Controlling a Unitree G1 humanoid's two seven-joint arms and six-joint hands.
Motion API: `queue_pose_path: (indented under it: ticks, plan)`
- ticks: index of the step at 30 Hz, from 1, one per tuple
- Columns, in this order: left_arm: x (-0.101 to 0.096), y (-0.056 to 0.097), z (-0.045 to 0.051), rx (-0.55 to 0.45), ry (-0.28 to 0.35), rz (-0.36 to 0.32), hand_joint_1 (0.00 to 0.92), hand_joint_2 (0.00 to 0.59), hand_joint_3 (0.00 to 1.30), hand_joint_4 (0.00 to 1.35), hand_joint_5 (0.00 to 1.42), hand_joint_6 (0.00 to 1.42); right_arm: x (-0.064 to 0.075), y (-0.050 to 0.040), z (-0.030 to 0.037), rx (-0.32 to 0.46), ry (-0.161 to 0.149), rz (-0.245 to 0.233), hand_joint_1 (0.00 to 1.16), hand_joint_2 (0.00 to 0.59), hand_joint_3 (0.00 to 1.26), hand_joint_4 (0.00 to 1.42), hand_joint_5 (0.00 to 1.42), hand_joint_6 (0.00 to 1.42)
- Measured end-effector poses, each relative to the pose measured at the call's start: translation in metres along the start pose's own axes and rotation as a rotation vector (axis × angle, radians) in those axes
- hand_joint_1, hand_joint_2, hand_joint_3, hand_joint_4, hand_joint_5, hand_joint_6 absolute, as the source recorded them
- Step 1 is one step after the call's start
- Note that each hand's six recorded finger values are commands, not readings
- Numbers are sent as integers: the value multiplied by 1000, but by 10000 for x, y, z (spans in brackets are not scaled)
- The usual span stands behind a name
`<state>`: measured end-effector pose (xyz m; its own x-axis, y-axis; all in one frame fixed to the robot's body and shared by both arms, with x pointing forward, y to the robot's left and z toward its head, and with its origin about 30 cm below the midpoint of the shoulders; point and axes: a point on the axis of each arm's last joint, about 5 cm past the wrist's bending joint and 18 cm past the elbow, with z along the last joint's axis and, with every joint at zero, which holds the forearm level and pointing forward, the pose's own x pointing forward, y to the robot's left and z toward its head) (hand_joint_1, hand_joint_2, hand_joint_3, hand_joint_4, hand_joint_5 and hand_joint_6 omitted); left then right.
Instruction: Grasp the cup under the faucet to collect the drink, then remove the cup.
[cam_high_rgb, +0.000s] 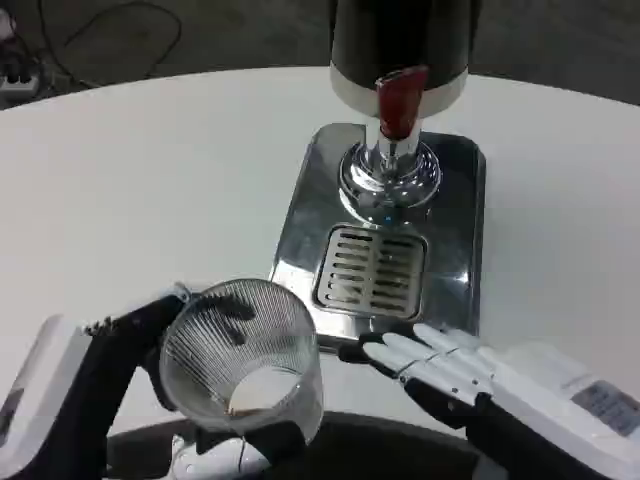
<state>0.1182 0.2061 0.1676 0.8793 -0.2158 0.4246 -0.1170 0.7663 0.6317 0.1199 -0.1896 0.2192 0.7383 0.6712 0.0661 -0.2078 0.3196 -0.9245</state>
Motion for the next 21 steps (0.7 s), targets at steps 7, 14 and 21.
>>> queue_pose_path:
  ticks: [7, 14, 21]
  plan:
    - [20, 0, 4, 0, -10, 3, 742, 29, 713, 781, 933, 999, -3, -3, -2, -1, 3, -1, 314, 408, 85, 42, 0, 0]
    - [22, 1, 4, 0, -11, 3, 742, 29, 713, 787, 933, 1001, -9, -4, -4, -1, 6, -2, 319, 407, 85, 48, 0, 0]
    - [47, -8, -30, -1, -7, 0, 742, 29, 713, 787, 933, 1001, -27, 4, -5, 3, 16, 2, 323, 407, 85, 51, 0, 0]
